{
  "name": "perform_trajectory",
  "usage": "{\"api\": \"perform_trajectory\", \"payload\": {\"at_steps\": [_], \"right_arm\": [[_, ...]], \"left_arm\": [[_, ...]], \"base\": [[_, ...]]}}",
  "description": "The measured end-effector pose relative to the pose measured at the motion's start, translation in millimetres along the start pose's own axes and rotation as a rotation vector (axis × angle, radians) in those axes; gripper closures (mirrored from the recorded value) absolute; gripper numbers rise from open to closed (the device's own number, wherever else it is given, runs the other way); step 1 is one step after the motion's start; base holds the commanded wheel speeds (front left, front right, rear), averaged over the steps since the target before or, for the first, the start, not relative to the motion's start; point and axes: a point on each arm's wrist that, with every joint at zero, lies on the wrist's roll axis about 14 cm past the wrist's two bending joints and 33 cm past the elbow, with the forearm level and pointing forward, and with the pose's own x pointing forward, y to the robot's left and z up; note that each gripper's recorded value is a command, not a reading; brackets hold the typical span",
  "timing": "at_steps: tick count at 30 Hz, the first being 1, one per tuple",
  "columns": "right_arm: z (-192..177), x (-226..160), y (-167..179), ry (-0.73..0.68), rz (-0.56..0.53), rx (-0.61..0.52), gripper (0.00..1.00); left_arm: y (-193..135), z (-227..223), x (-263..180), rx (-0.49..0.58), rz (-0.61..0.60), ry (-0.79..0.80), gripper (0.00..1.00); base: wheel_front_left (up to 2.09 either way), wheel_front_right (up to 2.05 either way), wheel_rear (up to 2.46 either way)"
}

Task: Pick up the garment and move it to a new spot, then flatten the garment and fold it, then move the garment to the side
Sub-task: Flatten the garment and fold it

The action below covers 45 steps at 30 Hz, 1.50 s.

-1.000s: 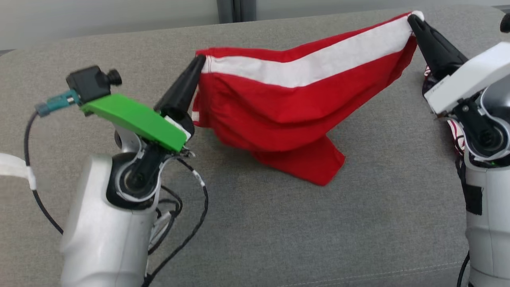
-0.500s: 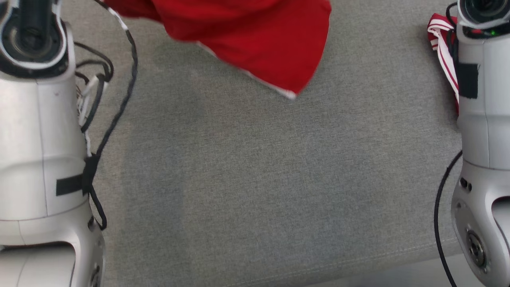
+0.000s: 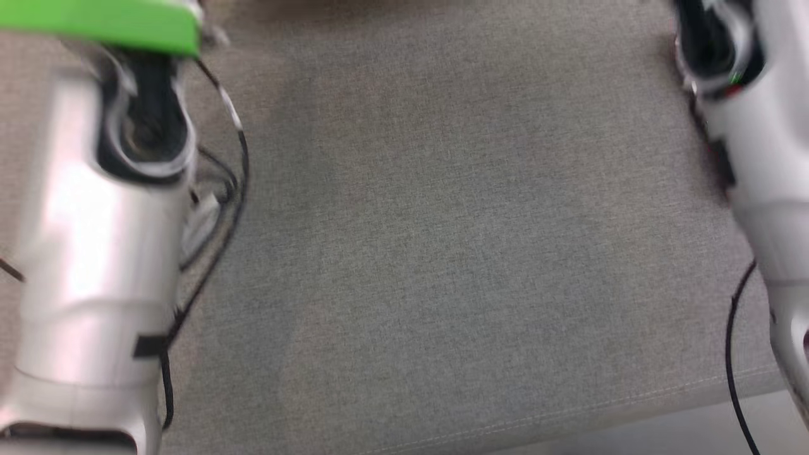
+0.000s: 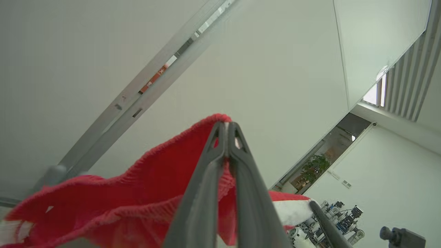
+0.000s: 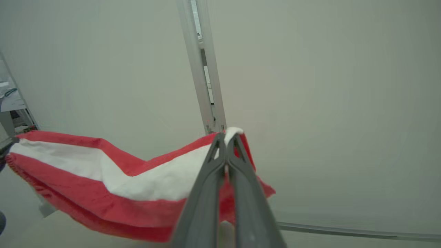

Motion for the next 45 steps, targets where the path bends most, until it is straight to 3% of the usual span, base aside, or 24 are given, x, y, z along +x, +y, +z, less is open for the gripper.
{"api": "perform_trajectory", "payload": {"at_steps": [5,11,17,25,31,34,39,45], "right_arm": [[-84,-61,-7,0.316,-0.013,0.048,1.0],[-128,-141,-6,0.514,-0.038,0.143,1.0],[-150,-239,1,0.744,-0.073,0.225,1.0],[-160,-334,38,1.048,-0.07,0.254,1.0],[-156,-372,67,1.171,-0.056,0.306,1.0],[-144,-365,60,1.151,-0.071,0.261,1.0],[-112,-298,32,0.97,-0.064,0.083,1.0],[-102,-221,13,0.847,-0.024,-0.017,1.0]], "left_arm": [[48,-73,-80,0.043,0.159,0.263,1.0],[75,-110,-175,0.02,0.313,0.432,1.0],[59,-120,-243,0.008,0.352,0.525,1.0],[40,-114,-302,0.079,0.349,0.602,1.0],[24,-117,-328,0.014,0.396,0.597,1.0],[18,-120,-336,-0.017,0.407,0.614,1.0],[18,-111,-321,-0.046,0.407,0.558,1.0],[20,-95,-274,-0.02,0.347,0.473,1.0]], "base": [[0.0,0.0,0.0],[0.0,0.0,0.0],[0.0,0.0,0.0],[0.0,0.0,0.0],[0.0,0.0,0.0],[0.0,0.0,0.0],[0.0,0.0,0.0],[0.0,0.0,0.0]]}}
